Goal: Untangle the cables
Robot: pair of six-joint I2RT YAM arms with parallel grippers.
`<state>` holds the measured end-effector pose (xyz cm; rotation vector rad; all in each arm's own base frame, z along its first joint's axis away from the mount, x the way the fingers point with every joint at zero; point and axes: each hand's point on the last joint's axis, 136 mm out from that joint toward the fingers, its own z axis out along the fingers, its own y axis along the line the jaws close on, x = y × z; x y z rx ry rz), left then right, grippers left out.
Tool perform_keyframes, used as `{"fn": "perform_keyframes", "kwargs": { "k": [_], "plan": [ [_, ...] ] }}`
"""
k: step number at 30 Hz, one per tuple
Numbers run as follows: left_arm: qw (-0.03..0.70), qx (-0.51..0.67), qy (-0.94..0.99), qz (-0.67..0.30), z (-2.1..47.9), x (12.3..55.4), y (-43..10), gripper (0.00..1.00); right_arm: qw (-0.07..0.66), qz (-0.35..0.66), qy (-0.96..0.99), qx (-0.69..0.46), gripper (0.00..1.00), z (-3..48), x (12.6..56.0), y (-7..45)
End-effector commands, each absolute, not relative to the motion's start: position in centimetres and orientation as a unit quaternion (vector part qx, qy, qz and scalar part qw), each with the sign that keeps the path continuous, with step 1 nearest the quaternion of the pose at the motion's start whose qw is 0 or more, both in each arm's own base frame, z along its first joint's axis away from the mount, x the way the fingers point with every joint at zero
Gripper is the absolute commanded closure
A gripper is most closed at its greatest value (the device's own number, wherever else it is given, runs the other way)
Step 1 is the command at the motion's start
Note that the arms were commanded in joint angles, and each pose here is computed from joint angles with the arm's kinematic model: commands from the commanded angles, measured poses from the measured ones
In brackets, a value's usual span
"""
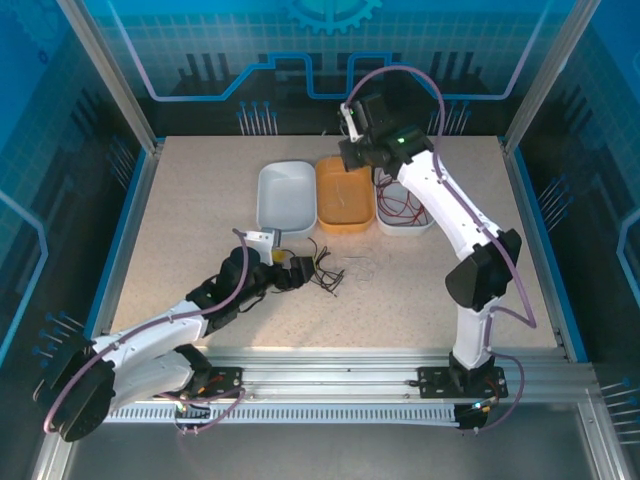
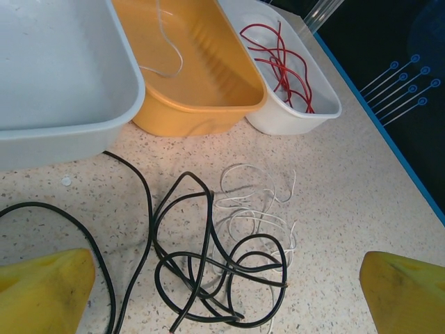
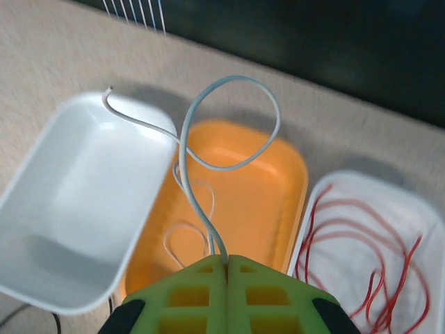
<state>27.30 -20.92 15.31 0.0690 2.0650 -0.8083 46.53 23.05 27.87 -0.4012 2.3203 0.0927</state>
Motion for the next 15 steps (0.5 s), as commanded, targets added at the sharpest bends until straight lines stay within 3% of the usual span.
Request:
{"fn": "perform_keyframes", "kwargs": {
  "k": [1,6,12,15],
  "plan": [
    [0.447,0.010,0.836,-0.319,15.5,27.4,-20.2,0.01,0.321,0.040,0.938,-0.128,0.96,24.0,46.0,21.6],
    [0.447,-0.013,0.841,-0.305,15.2,27.7,-19.5,0.01,0.251,0.039,0.958,-0.135,0.86,19.2,44.9,21.8],
    [0.430,-0.031,0.853,-0.294,14.8,28.0,-19.3,0.01,0.205,0.032,0.971,-0.120,0.65,16.5,44.0,20.6],
    [0.425,-0.034,0.857,-0.290,14.5,28.2,-19.4,0.01,0.207,0.029,0.971,-0.115,0.63,16.6,43.2,20.0]
  ]
}}
